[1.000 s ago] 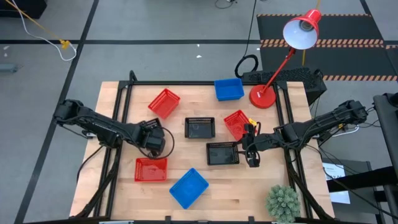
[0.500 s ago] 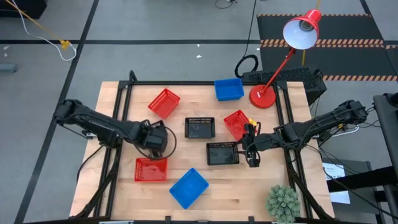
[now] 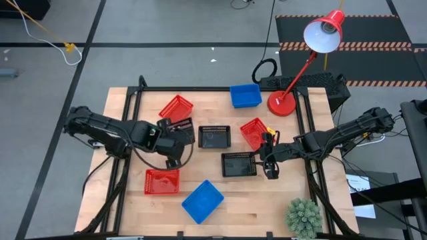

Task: Stack baskets by color
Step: Stack the top left black basket on the top right black basket

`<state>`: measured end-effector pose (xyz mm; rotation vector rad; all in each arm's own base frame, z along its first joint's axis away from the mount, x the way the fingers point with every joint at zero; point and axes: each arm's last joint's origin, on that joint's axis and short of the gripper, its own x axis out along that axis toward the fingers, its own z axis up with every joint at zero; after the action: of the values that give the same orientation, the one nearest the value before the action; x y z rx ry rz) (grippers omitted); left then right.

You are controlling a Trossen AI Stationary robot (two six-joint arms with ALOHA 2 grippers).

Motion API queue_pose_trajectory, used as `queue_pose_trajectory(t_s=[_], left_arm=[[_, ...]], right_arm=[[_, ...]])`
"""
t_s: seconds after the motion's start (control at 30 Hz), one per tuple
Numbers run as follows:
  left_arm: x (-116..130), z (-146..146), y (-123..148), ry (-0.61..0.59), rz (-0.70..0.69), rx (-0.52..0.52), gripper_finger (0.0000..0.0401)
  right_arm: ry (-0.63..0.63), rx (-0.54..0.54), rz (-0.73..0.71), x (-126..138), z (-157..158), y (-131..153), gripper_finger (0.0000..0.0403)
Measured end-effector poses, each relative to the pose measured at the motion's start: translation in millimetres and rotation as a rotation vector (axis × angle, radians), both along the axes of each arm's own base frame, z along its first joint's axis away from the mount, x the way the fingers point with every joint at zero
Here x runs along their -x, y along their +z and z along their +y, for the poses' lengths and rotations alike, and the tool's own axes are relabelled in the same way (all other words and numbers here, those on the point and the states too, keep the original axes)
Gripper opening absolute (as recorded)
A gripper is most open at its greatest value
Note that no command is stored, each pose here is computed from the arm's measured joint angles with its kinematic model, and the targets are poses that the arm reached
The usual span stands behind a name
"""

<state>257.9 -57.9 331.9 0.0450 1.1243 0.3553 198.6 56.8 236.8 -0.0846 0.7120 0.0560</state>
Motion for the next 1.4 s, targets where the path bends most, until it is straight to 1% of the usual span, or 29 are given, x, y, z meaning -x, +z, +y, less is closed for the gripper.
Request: queue_pose_trajectory(t_s=[0.13,0.27,0.47,0.63,0.8,0.9,1.1,1.3,1.4], left_arm=[[-23.2,-1.7,10.0,-0.067,0.009,-0.052,0.0008],[-48.1,-1.2,12.3,-0.131,0.031,-0.091,0.0008],[-82.6,3.6,7.2,-0.177,0.063,-0.154,0.0008],[-105.7,5.4,-0.3,-0.196,0.054,-0.175,0.0008],[-122.2,8.8,-14.4,-0.185,0.049,-0.175,0.001],[-128.9,12.8,-24.2,-0.172,0.07,-0.176,0.0014],[-144.4,18.7,-43.4,-0.152,0.081,-0.175,0.0007],[-151.8,20.4,-59.5,-0.153,0.124,-0.169,0.0019],[-153.9,22.0,-62.7,-0.152,0.128,-0.161,0.0017]], right_arm=[[0.0,0.008,0.026,1.7,-0.6,-1.9,0.015],[-0.006,0.011,0.055,3.6,-1.2,-4.0,0.015],[-0.008,0.019,0.086,5.8,-1.9,-6.2,0.015],[-0.008,0.025,0.106,7.6,-2.4,-7.3,0.015],[-0.009,0.032,0.13,11.3,-3.6,-7.7,0.015],[-0.028,0.014,0.135,14.9,-4.8,-6.1,0.015],[-0.066,-0.027,0.13,25.5,-8.1,0.1,0.015],[-0.077,-0.055,0.087,32.0,-10.0,7.5,0.015],[-0.077,-0.057,0.079,33.0,-10.3,8.7,0.015]])
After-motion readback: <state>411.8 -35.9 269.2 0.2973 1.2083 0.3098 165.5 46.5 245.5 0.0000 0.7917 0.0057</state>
